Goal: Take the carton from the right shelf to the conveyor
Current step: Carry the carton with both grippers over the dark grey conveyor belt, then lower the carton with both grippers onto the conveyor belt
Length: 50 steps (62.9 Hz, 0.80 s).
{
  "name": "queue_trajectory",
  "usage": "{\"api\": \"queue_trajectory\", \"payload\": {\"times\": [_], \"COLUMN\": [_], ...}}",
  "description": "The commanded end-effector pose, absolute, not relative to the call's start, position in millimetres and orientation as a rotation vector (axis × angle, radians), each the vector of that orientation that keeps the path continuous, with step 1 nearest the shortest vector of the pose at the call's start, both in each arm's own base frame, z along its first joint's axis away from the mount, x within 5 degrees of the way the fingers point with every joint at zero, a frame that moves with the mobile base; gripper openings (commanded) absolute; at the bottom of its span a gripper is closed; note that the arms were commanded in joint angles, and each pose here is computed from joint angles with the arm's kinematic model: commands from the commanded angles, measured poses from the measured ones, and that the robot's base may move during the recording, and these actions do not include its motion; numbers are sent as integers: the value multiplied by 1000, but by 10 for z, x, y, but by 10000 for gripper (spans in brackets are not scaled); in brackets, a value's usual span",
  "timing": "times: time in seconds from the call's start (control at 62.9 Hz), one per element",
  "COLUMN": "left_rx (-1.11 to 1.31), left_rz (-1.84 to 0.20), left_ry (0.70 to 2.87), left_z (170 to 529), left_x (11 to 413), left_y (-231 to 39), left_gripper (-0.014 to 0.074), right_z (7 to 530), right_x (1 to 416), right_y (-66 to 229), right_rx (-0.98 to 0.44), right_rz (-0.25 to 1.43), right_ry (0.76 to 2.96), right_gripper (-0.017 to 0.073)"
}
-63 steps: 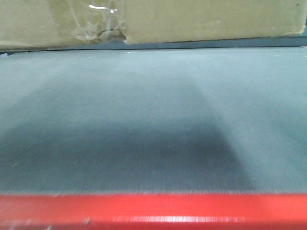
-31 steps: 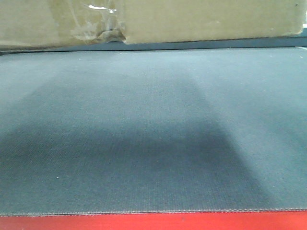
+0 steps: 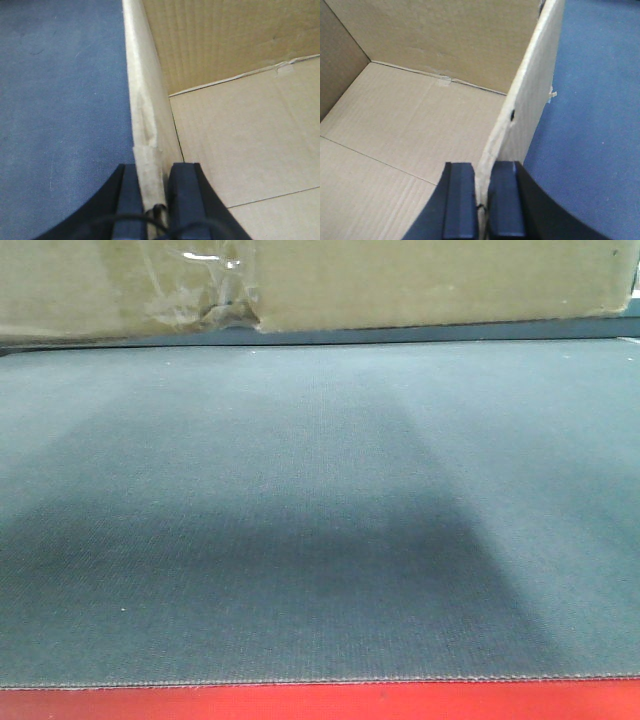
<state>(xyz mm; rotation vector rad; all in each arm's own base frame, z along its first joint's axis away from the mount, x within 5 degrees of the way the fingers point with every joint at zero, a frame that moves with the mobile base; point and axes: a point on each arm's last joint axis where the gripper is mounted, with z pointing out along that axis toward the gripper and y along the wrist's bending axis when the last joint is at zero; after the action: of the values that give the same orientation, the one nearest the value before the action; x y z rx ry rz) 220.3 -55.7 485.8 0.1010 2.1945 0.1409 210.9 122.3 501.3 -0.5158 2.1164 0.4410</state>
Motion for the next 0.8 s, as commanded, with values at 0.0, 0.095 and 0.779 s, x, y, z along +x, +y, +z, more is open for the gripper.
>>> {"api": "queue_trajectory", "payload": {"times": [0.0, 0.095, 0.779], "left_rx": [100, 100, 135], "left_rz": [264, 264, 130], "left_ry": [2165, 2165, 2123], "left_z": [4897, 4897, 4865], "left_x": [2193, 2193, 2357], "left_y": [-464, -464, -620], "left_gripper": [-20, -20, -20], "right_z": [5090, 5090, 5086], "right_x": [2073, 2073, 2136], "right_y": [1171, 1171, 1113], "right_rx": [-517, -517, -492], "right_rz": [408, 408, 348], "right_ry": [2061, 2061, 2059], "right_gripper": [-67, -67, -67]}}
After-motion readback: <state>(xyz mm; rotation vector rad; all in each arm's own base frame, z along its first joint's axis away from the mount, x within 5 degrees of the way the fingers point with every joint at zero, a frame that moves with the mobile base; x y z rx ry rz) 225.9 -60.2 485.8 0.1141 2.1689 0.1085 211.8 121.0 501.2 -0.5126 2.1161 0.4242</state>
